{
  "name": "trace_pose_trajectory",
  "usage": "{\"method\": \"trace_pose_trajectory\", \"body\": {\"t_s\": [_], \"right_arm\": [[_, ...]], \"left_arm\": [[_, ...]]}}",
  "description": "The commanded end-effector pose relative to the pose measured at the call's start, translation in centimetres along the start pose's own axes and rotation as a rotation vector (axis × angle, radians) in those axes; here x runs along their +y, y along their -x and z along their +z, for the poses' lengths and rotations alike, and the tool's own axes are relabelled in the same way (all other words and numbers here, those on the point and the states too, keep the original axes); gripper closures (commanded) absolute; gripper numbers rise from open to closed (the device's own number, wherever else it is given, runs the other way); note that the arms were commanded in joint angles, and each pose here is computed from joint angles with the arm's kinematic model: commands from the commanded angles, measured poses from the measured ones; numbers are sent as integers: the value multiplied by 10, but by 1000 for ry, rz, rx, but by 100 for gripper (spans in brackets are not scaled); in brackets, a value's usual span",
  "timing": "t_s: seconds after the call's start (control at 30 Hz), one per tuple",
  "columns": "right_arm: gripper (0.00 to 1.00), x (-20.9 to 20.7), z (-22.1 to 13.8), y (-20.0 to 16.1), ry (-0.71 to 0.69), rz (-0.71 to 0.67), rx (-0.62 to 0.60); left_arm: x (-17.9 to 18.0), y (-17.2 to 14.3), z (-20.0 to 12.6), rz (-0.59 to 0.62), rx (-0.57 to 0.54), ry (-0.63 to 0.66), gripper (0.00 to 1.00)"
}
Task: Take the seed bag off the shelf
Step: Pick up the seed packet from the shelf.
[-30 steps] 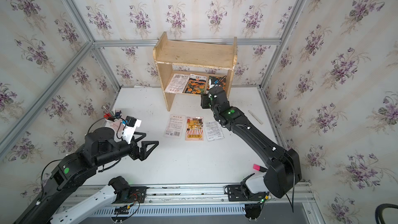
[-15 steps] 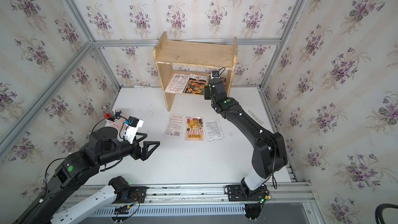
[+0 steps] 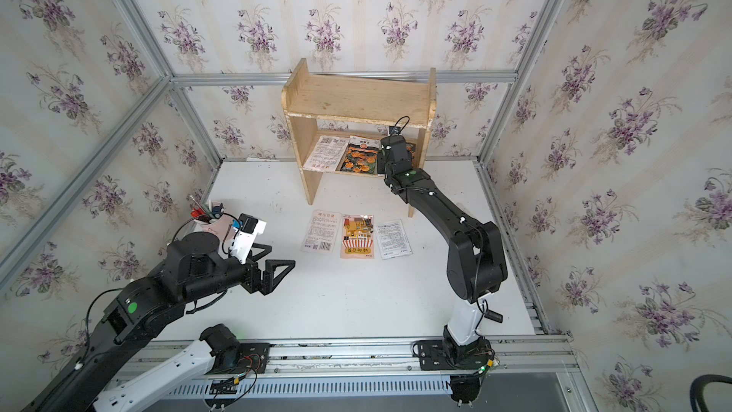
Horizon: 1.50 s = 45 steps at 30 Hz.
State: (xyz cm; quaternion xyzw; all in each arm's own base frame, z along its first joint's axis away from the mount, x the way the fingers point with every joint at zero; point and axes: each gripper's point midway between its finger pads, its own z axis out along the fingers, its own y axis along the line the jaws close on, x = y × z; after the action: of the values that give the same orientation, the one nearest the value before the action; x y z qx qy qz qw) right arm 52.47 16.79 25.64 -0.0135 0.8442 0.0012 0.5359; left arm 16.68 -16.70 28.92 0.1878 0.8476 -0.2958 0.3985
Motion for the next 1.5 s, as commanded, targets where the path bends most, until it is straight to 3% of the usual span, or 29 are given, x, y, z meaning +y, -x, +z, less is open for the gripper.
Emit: {"method": "trace_pose_trajectory", "body": {"t_s": [0.0, 0.53, 0.93, 1.1, 1.47], "right_arm": [[45, -10, 6, -1, -26, -1, 8], [46, -11, 4, -40, 58, 42, 122], [47, -12, -22, -34, 71, 91, 73], [47, -15, -43, -13, 82, 117, -3], [44, -8, -107, -10, 246, 203, 0]], "left_arm": [[-3, 7, 2, 10, -28, -19, 1], [-5, 7, 2, 8, -34, -31, 0], [-6, 8, 3, 3, -35, -36, 0], [-6, 9, 1, 3, -37, -35, 1], [-8, 9, 6, -1, -31, -44, 1]]}}
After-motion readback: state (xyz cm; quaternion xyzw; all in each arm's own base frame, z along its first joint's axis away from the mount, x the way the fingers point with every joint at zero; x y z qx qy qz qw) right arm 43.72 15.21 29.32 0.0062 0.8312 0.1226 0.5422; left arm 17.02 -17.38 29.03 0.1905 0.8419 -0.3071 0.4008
